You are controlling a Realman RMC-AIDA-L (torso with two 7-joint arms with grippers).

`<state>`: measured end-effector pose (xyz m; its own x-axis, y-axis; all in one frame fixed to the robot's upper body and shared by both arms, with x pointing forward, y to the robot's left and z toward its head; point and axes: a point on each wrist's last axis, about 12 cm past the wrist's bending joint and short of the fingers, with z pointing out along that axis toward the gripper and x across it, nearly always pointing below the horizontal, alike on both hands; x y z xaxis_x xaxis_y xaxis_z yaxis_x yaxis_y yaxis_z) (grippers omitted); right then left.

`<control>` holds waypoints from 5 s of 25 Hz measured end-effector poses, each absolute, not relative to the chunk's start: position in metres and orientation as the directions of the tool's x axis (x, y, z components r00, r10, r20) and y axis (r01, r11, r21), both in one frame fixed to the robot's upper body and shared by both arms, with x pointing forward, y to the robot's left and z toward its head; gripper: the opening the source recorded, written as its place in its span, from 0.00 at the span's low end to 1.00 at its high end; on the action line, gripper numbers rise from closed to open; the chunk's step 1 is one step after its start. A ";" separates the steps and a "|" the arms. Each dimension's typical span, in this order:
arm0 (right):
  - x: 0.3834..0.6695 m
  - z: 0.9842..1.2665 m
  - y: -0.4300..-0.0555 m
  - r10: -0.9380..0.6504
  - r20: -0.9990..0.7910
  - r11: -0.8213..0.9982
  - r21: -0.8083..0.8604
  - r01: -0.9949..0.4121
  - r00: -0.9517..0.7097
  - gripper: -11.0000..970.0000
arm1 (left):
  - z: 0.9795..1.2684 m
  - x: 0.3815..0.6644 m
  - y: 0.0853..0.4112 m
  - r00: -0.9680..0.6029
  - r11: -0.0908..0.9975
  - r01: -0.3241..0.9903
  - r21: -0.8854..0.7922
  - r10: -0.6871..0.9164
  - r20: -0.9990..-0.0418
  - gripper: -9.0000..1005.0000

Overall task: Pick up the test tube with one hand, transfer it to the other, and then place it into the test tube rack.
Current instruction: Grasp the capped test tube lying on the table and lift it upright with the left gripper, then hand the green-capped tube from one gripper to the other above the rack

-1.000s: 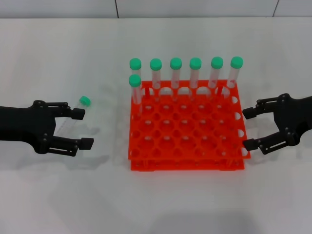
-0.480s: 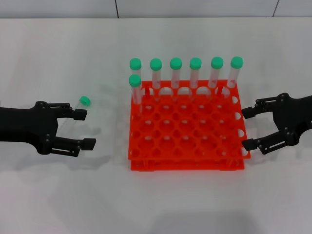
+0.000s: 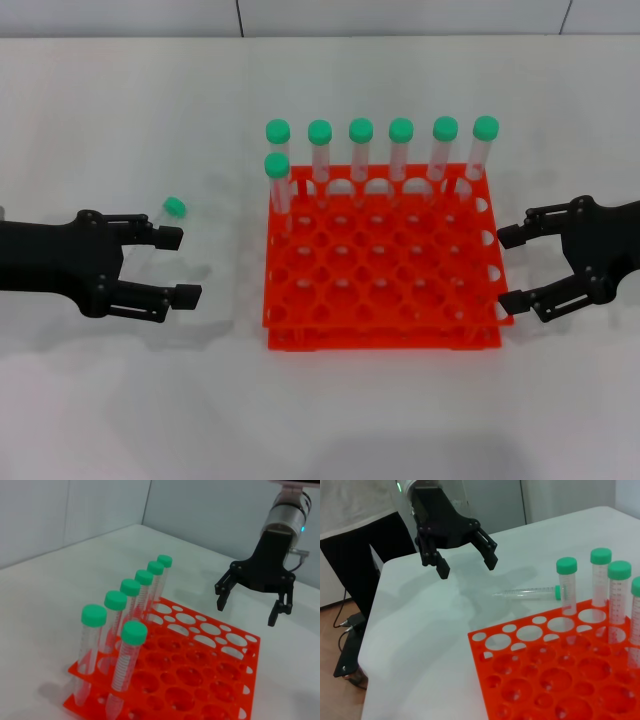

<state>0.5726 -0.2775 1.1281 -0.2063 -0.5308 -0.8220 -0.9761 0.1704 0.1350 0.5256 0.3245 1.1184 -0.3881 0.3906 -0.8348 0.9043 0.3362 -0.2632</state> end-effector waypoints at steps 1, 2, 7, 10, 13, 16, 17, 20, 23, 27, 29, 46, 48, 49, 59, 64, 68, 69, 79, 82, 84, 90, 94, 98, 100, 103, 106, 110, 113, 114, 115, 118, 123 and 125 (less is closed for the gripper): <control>0.573 1.128 -0.278 -0.532 -0.821 0.170 0.135 -0.976 -0.206 0.90 | 1.119 0.526 0.324 -0.398 0.339 0.900 -0.273 0.387 -0.831 0.86; 0.572 1.129 -0.279 -0.533 -0.821 0.170 0.135 -0.976 -0.206 0.90 | 1.120 0.526 0.325 -0.415 0.347 0.893 -0.288 0.382 -0.826 0.86; 0.572 1.129 -0.280 -0.535 -0.819 0.168 0.134 -0.977 -0.205 0.90 | 1.131 0.529 0.322 -0.542 0.418 0.820 -0.391 0.347 -0.765 0.86; 0.571 1.128 -0.282 -0.537 -0.819 0.170 0.130 -0.977 -0.202 0.90 | 1.134 0.528 0.320 -0.580 0.447 0.794 -0.413 0.354 -0.733 0.86; 0.571 1.128 -0.283 -0.539 -0.819 0.173 0.123 -0.977 -0.198 0.90 | 1.140 0.527 0.319 -0.646 0.510 0.746 -0.429 0.396 -0.653 0.86; 0.571 1.128 -0.283 -0.540 -0.818 0.175 0.120 -0.977 -0.197 0.90 | 1.145 0.529 0.320 -0.693 0.557 0.705 -0.440 0.406 -0.596 0.86; 0.571 1.128 -0.283 -0.540 -0.818 0.175 0.120 -0.977 -0.197 0.90 | 1.148 0.531 0.320 -0.706 0.571 0.692 -0.442 0.406 -0.580 0.86; 0.571 1.128 -0.283 -0.539 -0.819 0.176 0.120 -0.977 -0.197 0.90 | 1.154 0.537 0.323 -0.736 0.614 0.658 -0.436 0.404 -0.543 0.86; 0.571 1.128 -0.282 -0.538 -0.820 0.174 0.120 -0.977 -0.196 0.90 | 1.157 0.545 0.326 -0.762 0.671 0.621 -0.405 0.397 -0.511 0.86; 0.572 1.127 -0.281 -0.536 -0.821 0.177 0.115 -0.977 -0.194 0.90 | 1.155 0.555 0.327 -0.801 0.740 0.565 -0.366 0.384 -0.460 0.86; 0.572 1.128 -0.281 -0.535 -0.823 0.181 0.112 -0.977 -0.194 0.90 | 1.152 0.558 0.323 -0.810 0.751 0.555 -0.358 0.390 -0.439 0.86; 0.573 1.126 -0.280 -0.532 -0.823 0.197 0.107 -0.975 -0.198 0.90 | 1.132 0.577 0.298 -0.860 0.825 0.493 -0.278 0.413 -0.300 0.86; 0.574 1.125 -0.279 -0.532 -0.823 0.198 0.106 -0.974 -0.198 0.90 | 1.129 0.576 0.294 -0.858 0.821 0.500 -0.275 0.425 -0.289 0.86; 0.574 1.125 -0.279 -0.533 -0.823 0.199 0.106 -0.974 -0.198 0.90 | 1.129 0.576 0.293 -0.857 0.820 0.502 -0.274 0.428 -0.287 0.86; 0.573 1.123 -0.277 -0.531 -0.823 0.199 0.110 -0.974 -0.202 0.90 | 1.122 0.579 0.289 -0.860 0.828 0.496 -0.263 0.425 -0.283 0.80; 0.572 1.123 -0.278 -0.531 -0.823 0.200 0.112 -0.973 -0.204 0.90 | 1.121 0.581 0.290 -0.860 0.831 0.493 -0.256 0.422 -0.288 0.77; 0.572 1.122 -0.278 -0.530 -0.823 0.201 0.112 -0.973 -0.204 0.90 | 1.119 0.580 0.291 -0.866 0.837 0.485 -0.253 0.417 -0.277 0.71; 0.572 1.122 -0.278 -0.530 -0.823 0.202 0.112 -0.973 -0.205 0.90 | 1.118 0.581 0.291 -0.868 0.841 0.481 -0.250 0.415 -0.274 0.68; 0.571 1.122 -0.277 -0.529 -0.824 0.199 0.114 -0.973 -0.204 0.90 | 1.116 0.583 0.291 -0.876 0.856 0.463 -0.230 0.402 -0.267 0.50; 0.571 1.122 -0.276 -0.529 -0.824 0.197 0.113 -0.974 -0.202 0.90 | 1.114 0.585 0.288 -0.876 0.854 0.465 -0.233 0.406 -0.258 0.50; 0.571 1.122 -0.276 -0.528 -0.825 0.197 0.112 -0.974 -0.202 0.90 | 1.113 0.586 0.287 -0.877 0.854 0.465 -0.234 0.408 -0.256 0.49; 0.572 1.122 -0.275 -0.527 -0.826 0.196 0.111 -0.974 -0.201 0.90 | 1.112 0.586 0.287 -0.876 0.856 0.465 -0.229 0.407 -0.259 0.49; 0.571 1.122 -0.276 -0.525 -0.827 0.198 0.111 -0.974 -0.202 0.90 | 1.112 0.587 0.287 -0.877 0.859 0.462 -0.220 0.406 -0.257 0.43; 0.571 1.122 -0.276 -0.524 -0.827 0.201 0.112 -0.973 -0.203 0.90 | 1.111 0.588 0.289 -0.883 0.871 0.446 -0.207 0.391 -0.259 0.36; 0.571 1.122 -0.277 -0.524 -0.827 0.203 0.112 -0.973 -0.204 0.90 | 1.112 0.589 0.289 -0.882 0.870 0.447 -0.206 0.391 -0.263 0.31; 0.571 1.122 -0.278 -0.524 -0.827 0.205 0.112 -0.972 -0.206 0.90 | 1.116 0.591 0.286 -0.872 0.864 0.459 -0.207 0.394 -0.289 0.24; 0.571 1.122 -0.279 -0.524 -0.826 0.208 0.112 -0.972 -0.208 0.90 | 1.125 0.593 0.284 -0.855 0.853 0.475 -0.217 0.389 -0.343 0.22; 0.571 1.121 -0.280 -0.525 -0.825 0.210 0.112 -0.971 -0.209 0.90 | 1.144 0.593 0.283 -0.807 0.835 0.507 -0.215 0.373 -0.458 0.22; 0.570 1.121 -0.279 -0.524 -0.826 0.209 0.113 -0.971 -0.209 0.90 | 1.155 0.590 0.286 -0.730 0.818 0.548 -0.177 0.364 -0.579 0.21; 0.570 1.121 -0.279 -0.524 -0.826 0.208 0.114 -0.971 -0.209 0.90 | 1.157 0.590 0.285 -0.712 0.813 0.556 -0.175 0.357 -0.604 0.21; 0.570 1.121 -0.279 -0.523 -0.826 0.209 0.114 -0.971 -0.209 0.90 | 1.159 0.590 0.285 -0.684 0.802 0.571 -0.175 0.347 -0.642 0.21; 0.568 1.119 -0.280 -0.522 -0.825 0.212 0.119 -0.970 -0.215 0.90 | 1.164 0.588 0.282 -0.568 0.750 0.639 -0.168 0.313 -0.762 0.21; 0.566 1.117 -0.279 -0.519 -0.828 0.209 0.117 -0.971 -0.211 0.90 | 1.164 0.584 0.278 -0.398 0.673 0.727 -0.140 0.246 -0.884 0.21; 0.565 1.116 -0.279 -0.518 -0.829 0.210 0.116 -0.971 -0.211 0.90 | 1.163 0.583 0.274 -0.360 0.636 0.760 -0.136 0.237 -0.903 0.22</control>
